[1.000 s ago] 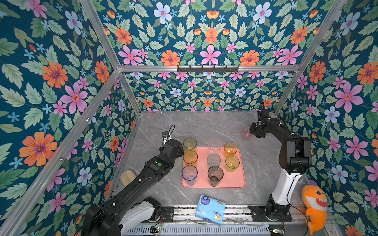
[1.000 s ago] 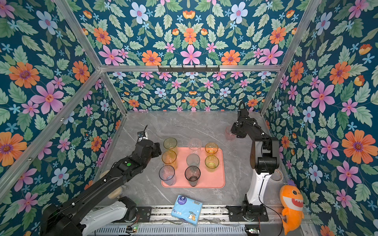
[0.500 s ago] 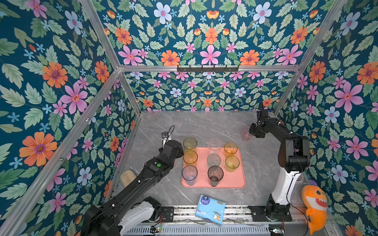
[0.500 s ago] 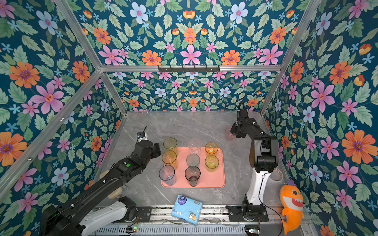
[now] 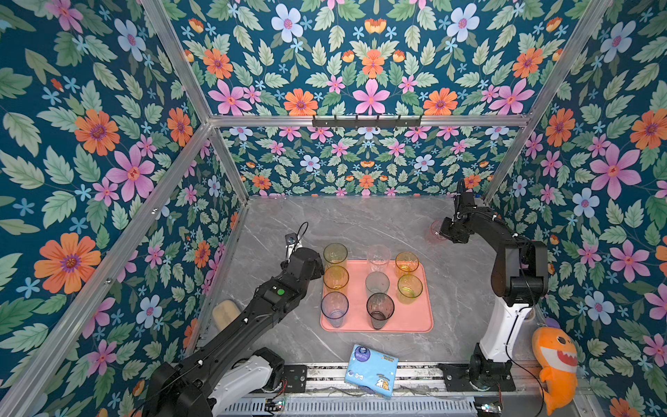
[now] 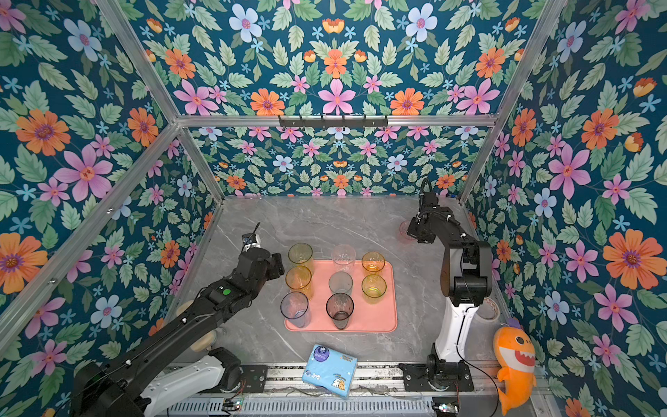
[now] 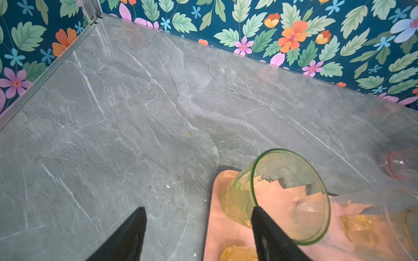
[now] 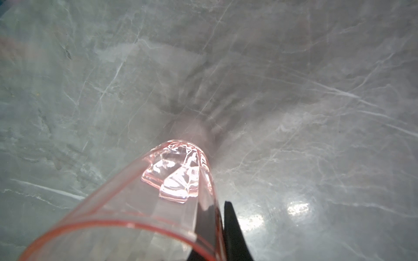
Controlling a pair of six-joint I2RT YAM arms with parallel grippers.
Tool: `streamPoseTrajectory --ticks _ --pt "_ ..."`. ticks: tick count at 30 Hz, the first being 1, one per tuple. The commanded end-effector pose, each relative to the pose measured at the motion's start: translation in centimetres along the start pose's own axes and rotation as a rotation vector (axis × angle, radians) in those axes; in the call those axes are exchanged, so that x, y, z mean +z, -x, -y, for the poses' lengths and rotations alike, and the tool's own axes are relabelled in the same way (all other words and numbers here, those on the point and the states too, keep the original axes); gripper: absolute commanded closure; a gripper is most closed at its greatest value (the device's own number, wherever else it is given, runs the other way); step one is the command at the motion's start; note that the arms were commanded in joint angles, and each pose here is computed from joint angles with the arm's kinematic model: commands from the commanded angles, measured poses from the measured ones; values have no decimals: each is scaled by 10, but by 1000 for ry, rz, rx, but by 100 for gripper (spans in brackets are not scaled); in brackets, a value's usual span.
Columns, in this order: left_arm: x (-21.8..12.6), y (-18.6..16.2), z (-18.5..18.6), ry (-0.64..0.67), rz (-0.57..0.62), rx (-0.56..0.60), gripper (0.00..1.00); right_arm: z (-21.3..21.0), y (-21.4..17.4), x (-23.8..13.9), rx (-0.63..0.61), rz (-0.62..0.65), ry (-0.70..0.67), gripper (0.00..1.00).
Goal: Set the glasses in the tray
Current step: 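Lift the pink cup with the right gripper and carry it over the tray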
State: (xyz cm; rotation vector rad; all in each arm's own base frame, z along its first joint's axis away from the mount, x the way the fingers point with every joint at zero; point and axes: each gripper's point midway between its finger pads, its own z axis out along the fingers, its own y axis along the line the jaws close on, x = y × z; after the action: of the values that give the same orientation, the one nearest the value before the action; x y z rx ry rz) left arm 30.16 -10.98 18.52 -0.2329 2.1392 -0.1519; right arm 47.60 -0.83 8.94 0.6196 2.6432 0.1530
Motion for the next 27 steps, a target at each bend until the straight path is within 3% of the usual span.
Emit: streamPoseTrajectory --ticks 1,8,22,27 --pt "1 0 -1 5 4 -8 24 -2 1 -13 -4 5 9 95" --pt "0 3 1 -4 11 -14 24 -13 2 -49 -10 35 78 95" --pt "-4 3 0 -21 18 -20 24 -17 -25 -115 -71 28 81 96" --pt "-6 1 -1 -27 19 -26 24 -26 -39 -158 -110 66 110 96"
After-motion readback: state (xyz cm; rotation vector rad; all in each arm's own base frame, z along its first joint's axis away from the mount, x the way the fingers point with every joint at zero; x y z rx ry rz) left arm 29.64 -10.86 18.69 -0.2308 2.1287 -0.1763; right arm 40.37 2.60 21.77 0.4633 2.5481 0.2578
